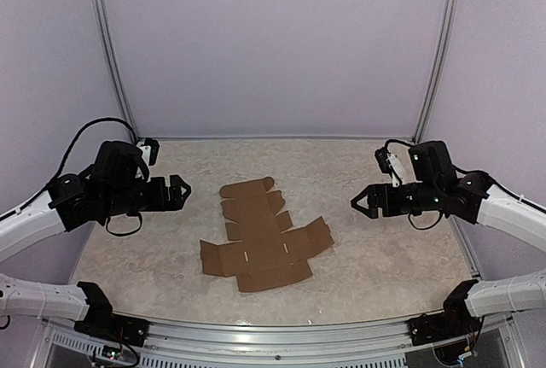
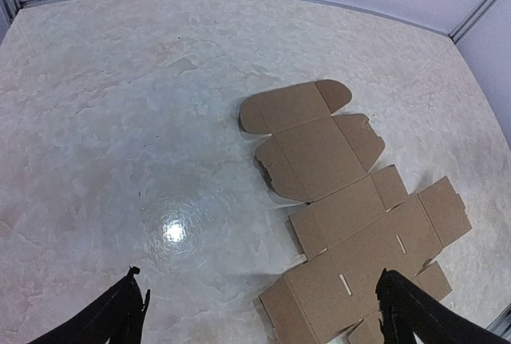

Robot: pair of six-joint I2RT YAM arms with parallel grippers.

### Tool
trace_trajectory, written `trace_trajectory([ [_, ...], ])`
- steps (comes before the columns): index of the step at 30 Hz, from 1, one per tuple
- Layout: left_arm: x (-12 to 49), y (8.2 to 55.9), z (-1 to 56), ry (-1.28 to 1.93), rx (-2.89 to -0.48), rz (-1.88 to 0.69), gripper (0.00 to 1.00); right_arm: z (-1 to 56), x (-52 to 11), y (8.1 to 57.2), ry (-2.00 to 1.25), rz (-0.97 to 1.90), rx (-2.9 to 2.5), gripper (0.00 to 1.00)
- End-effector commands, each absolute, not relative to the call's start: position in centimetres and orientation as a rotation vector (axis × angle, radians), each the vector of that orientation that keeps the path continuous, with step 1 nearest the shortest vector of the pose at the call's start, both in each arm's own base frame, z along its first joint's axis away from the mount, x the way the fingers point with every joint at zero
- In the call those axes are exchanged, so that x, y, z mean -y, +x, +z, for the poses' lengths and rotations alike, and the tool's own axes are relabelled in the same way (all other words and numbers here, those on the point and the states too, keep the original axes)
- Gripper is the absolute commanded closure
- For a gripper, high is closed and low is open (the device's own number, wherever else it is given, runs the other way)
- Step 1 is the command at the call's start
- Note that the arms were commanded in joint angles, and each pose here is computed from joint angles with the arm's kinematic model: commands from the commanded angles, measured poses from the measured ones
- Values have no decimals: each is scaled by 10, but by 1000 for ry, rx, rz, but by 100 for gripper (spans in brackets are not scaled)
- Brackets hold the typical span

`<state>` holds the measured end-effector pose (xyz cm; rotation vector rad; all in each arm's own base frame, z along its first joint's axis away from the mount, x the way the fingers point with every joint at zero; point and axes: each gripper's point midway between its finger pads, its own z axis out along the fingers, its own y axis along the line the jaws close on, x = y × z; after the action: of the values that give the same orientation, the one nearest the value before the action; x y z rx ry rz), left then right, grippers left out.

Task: Fold the paper box

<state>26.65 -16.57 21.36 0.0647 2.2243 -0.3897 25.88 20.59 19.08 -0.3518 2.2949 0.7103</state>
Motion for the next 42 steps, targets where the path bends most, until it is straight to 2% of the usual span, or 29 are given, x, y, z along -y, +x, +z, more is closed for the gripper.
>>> trace_trajectory([
  [1,166,262,210,40,-2232,-407,1,154,-222,256,-271,794,-2398,19],
  [18,164,260,207,30,-2239,-395,1,75,-271,280,-305,854,-2550,33],
  [28,157,259,211,17,-2228,-375,1,60,-290,292,-350,890,-2578,48],
  [32,155,258,211,15,-2224,-368,1,54,-293,293,-348,906,-2589,58],
  [41,152,256,213,15,-2224,-353,1,54,-296,289,-378,932,-2590,99],
  [42,151,256,213,17,-2223,-351,1,56,-296,288,-385,933,-2585,100],
])
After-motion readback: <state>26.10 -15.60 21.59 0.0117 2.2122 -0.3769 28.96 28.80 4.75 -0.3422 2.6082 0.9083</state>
